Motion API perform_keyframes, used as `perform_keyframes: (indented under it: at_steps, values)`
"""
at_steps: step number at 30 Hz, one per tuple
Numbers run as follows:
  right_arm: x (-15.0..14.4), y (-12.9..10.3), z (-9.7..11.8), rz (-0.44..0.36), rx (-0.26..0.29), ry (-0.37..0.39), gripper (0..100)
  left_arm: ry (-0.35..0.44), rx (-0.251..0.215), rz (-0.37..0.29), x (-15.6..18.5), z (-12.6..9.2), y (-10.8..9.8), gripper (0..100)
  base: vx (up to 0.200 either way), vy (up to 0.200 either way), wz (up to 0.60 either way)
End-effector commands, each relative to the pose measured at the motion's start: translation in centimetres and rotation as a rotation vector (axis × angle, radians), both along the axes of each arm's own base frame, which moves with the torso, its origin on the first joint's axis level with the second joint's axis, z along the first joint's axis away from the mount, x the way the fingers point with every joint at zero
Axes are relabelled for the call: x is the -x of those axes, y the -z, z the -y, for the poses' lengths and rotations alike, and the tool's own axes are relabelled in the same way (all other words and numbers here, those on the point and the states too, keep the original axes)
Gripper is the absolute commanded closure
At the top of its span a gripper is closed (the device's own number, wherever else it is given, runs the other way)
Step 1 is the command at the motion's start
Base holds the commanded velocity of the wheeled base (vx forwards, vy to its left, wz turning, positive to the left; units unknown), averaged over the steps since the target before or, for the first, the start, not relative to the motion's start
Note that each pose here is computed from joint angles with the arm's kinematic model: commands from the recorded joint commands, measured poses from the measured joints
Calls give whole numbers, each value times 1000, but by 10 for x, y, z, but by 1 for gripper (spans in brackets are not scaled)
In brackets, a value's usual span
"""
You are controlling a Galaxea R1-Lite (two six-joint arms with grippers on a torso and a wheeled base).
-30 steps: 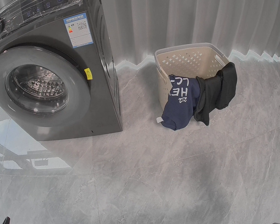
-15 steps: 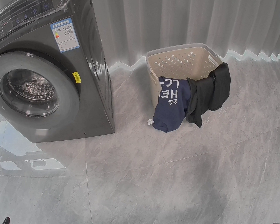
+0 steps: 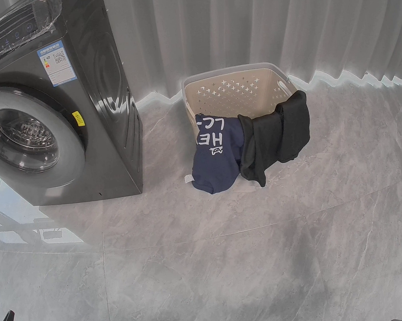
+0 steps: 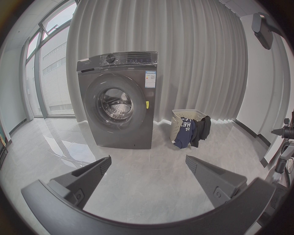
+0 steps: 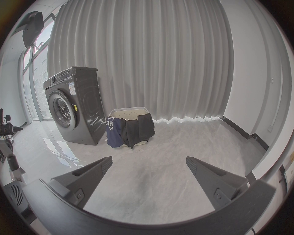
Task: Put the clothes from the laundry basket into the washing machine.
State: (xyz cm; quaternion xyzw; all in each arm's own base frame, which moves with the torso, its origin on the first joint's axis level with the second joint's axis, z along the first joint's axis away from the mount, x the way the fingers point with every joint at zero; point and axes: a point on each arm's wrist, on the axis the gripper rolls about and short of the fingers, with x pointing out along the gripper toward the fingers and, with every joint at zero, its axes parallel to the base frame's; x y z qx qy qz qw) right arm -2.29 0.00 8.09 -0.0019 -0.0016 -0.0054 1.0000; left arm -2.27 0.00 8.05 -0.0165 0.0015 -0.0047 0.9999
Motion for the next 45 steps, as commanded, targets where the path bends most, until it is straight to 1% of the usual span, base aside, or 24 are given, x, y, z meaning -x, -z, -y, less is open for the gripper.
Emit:
perform_keyframes:
  at_steps: [1,3,9,27,33,45]
  values:
    - [0,5,0,0,1,0,0,0,1,0,0,0,5,0,0,-200,0]
    - [0,5,0,0,1,0,0,0,-1,0,0,0,5,0,0,-200,0]
    - [0,5,0,-2,1,0,0,0,1,0,0,0,5,0,0,0,0]
    - [0,5,0,0,1,0,0,1,5,1,0,0,5,0,200,0,0]
    - [0,5,0,-2,1,0,0,0,4,1,0,0,5,0,0,0,0]
    - [0,5,0,-2,1,0,0,1,4,1,0,0,5,0,0,-200,0]
